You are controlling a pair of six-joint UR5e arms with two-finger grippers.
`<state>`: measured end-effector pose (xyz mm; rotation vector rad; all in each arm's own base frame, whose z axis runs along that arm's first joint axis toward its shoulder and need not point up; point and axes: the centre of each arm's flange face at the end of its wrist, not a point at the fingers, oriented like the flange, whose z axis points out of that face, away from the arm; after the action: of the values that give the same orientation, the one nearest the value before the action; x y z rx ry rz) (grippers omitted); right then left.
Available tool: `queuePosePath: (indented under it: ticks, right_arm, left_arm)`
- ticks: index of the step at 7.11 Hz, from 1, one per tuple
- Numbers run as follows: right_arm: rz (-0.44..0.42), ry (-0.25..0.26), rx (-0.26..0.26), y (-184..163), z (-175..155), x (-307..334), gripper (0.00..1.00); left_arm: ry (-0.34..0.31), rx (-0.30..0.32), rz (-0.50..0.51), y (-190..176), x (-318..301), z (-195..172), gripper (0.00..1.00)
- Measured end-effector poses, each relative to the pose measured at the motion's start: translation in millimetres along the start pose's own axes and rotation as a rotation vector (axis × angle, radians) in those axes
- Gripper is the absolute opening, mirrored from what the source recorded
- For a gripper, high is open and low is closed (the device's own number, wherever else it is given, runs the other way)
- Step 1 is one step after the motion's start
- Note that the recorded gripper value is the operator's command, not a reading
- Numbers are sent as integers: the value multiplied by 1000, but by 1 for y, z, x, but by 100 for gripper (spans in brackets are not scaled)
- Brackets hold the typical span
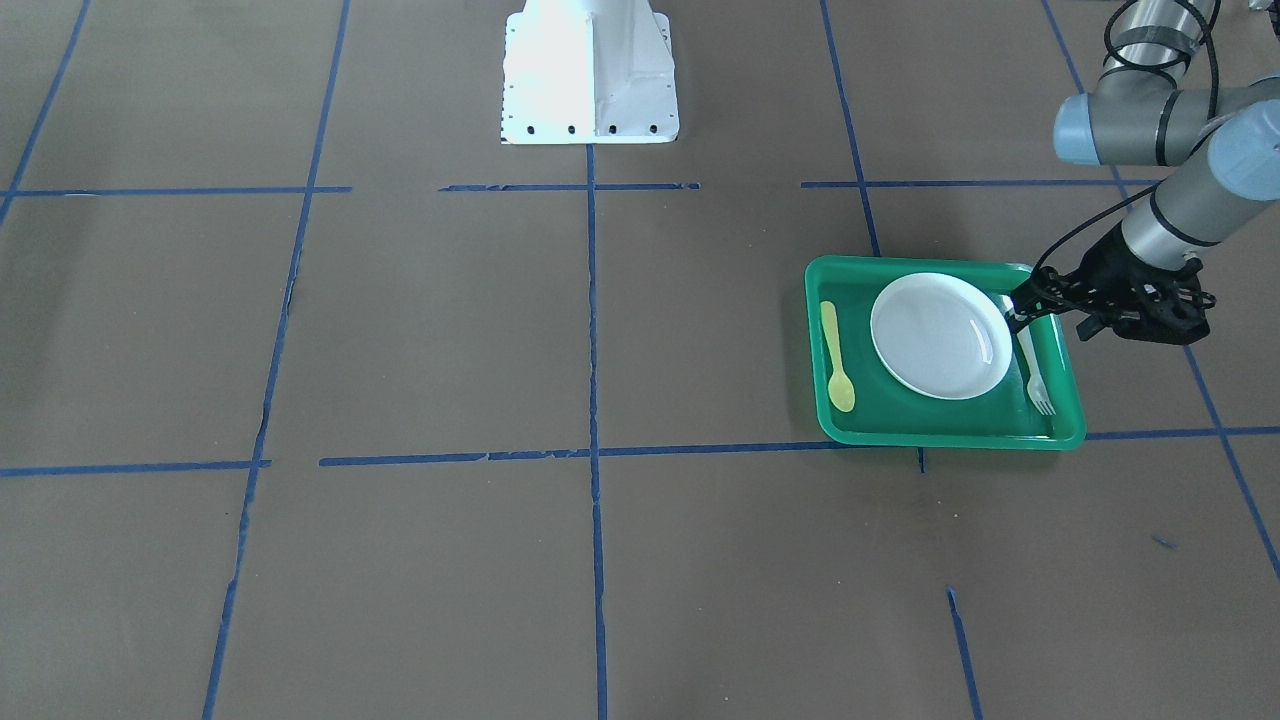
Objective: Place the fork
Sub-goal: 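Open the left gripper and withdraw the left arm away from the tray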
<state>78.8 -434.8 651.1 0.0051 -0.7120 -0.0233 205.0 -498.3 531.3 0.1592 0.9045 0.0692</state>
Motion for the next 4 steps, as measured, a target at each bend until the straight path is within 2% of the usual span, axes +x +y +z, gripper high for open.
queuePosePath:
  ticks: [1,4]
  right_arm:
    - [0,0,0,0,0,0,100]
    - [0,0,0,0,0,0,100]
  left_arm:
    - [-13,23,38,-11,-8,-23,100]
    - [-125,50,240,-44,-65,-109,100]
